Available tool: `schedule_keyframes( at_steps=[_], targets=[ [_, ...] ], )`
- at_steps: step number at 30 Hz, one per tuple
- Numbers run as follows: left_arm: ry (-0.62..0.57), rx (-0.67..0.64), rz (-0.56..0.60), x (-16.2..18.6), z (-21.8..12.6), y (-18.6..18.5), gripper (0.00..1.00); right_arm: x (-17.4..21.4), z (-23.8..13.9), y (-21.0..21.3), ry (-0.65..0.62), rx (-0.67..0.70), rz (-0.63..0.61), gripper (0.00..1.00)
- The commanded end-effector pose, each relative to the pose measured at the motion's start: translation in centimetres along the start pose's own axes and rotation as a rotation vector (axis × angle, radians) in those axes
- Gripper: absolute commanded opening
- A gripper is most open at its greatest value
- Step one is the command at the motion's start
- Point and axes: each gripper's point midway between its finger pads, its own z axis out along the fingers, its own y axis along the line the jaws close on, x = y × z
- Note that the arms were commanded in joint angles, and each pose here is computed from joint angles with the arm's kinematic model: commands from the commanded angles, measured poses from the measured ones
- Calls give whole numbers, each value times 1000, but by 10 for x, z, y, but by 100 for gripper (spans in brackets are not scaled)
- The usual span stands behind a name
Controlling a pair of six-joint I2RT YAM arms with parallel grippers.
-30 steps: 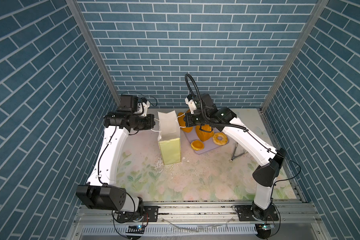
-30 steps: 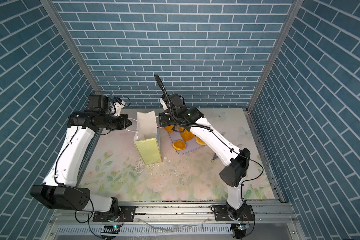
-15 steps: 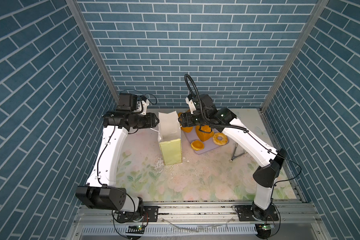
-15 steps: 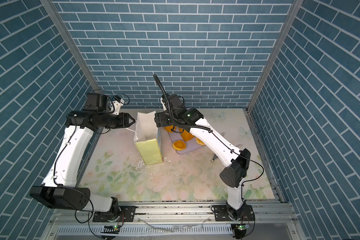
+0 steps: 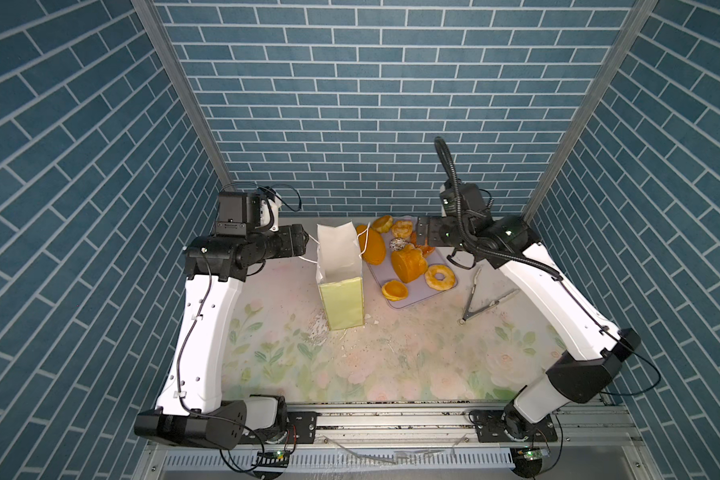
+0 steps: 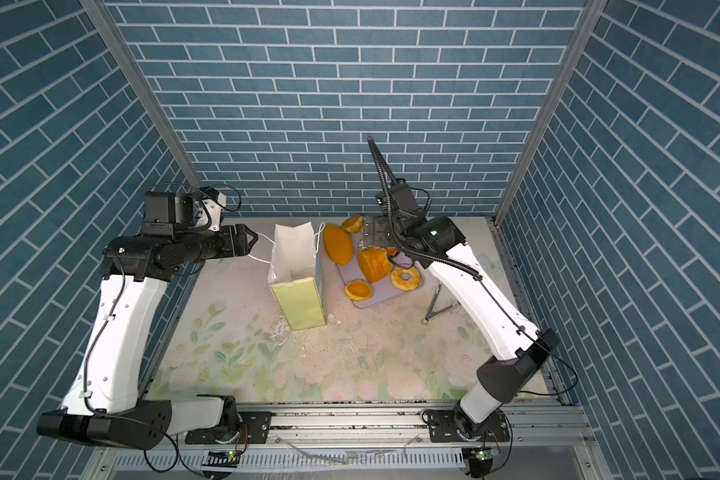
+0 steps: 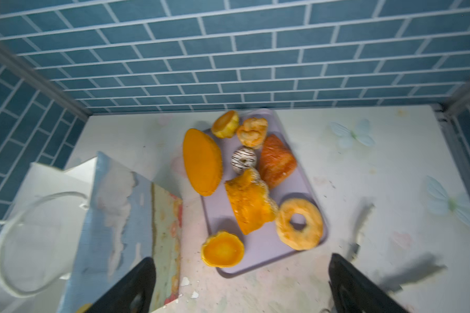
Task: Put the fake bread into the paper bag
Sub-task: 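Release the bag with the right gripper and move it to the metal tongs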
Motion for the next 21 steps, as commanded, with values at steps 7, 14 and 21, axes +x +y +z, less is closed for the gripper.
schedule_keyframes(
  at_steps=[7,14,21],
  targets=[
    [-93,-121,-144,-11,-19,43,86,103,17,-137,179,342,364,99],
    [-28,-143,-173,8,-4,52,87,172,41,-159,264,412,552,99],
    [-29,-78,-235,14,9,58,88,207,67,-158,357,448,651,99]
  ],
)
